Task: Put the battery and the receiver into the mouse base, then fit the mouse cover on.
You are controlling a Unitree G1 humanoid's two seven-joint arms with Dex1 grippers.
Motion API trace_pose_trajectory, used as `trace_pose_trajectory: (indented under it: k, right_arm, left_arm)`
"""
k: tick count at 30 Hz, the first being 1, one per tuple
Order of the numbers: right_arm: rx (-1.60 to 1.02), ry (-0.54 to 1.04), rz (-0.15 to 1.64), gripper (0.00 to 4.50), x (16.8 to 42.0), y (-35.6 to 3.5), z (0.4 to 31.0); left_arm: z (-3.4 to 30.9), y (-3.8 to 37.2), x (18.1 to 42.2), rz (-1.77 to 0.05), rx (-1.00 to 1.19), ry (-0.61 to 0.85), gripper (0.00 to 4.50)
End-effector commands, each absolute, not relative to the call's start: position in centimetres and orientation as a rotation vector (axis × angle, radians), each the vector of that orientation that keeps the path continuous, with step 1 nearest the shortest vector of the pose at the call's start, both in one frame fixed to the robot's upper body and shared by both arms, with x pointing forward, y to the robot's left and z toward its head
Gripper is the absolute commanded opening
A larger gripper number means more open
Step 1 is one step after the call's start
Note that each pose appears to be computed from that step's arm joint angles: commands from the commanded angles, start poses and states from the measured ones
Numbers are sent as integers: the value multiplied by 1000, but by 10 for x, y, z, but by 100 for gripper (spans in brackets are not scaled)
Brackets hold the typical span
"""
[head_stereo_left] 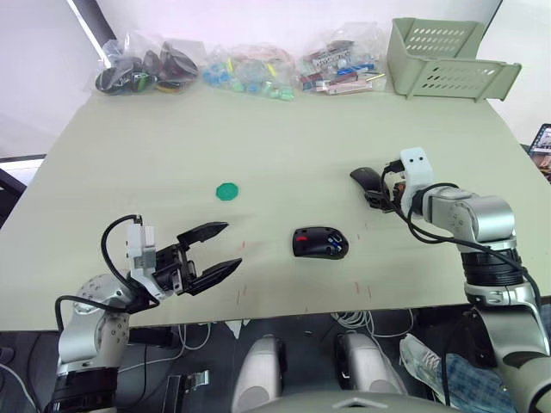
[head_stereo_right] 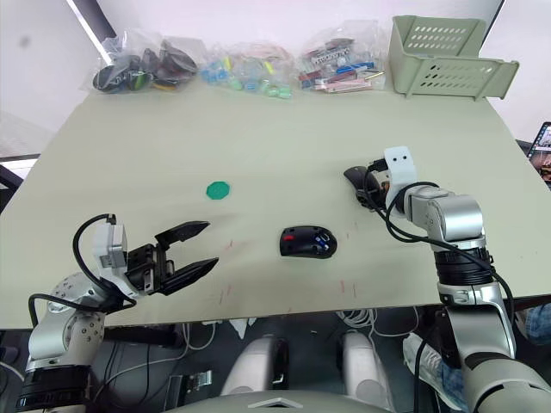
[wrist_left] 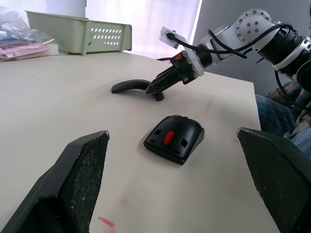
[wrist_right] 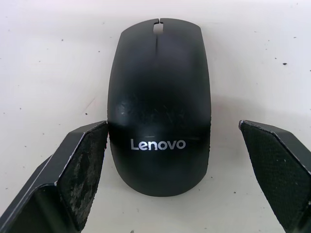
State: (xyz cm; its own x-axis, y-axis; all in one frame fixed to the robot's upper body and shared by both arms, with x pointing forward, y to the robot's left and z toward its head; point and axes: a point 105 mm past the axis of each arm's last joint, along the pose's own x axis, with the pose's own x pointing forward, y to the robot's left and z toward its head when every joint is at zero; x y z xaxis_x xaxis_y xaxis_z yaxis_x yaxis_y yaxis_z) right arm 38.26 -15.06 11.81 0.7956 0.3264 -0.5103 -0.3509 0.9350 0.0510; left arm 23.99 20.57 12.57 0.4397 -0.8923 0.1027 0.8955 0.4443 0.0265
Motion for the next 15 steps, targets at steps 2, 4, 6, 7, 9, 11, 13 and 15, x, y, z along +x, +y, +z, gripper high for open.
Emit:
trace_pose_trajectory:
  k: [2, 4, 6, 7, 9, 11, 13, 15]
  right_arm:
    - [-62, 473, 375, 450, 389, -146, 138]
    - [-62, 475, 377, 450, 389, -145, 138]
    - [-60, 479, 379, 410, 389, -145, 137]
    - [-60, 479, 379, 399, 389, -145, 137]
    - [-63, 479, 382, 383, 389, -144, 137]
    - [-64, 480, 384, 383, 388, -143, 137]
    - [-65, 483, 386, 383, 388, -143, 137]
    - [-64, 487, 388, 383, 387, -142, 136]
  left_arm:
    - [134, 208, 240, -1099, -7, -148, 447]
    - [134, 207, 240, -1100, -8, -150, 447]
    - [134, 206, 240, -1101, -9, -151, 450]
    - [134, 206, 240, -1102, -9, -151, 450]
    - [134, 206, 240, -1102, -9, -152, 450]
    - [134, 205, 240, -1102, -9, -152, 450]
    - [134, 204, 241, -1103, -10, -152, 450]
    - [134, 203, 241, -1107, -12, -152, 450]
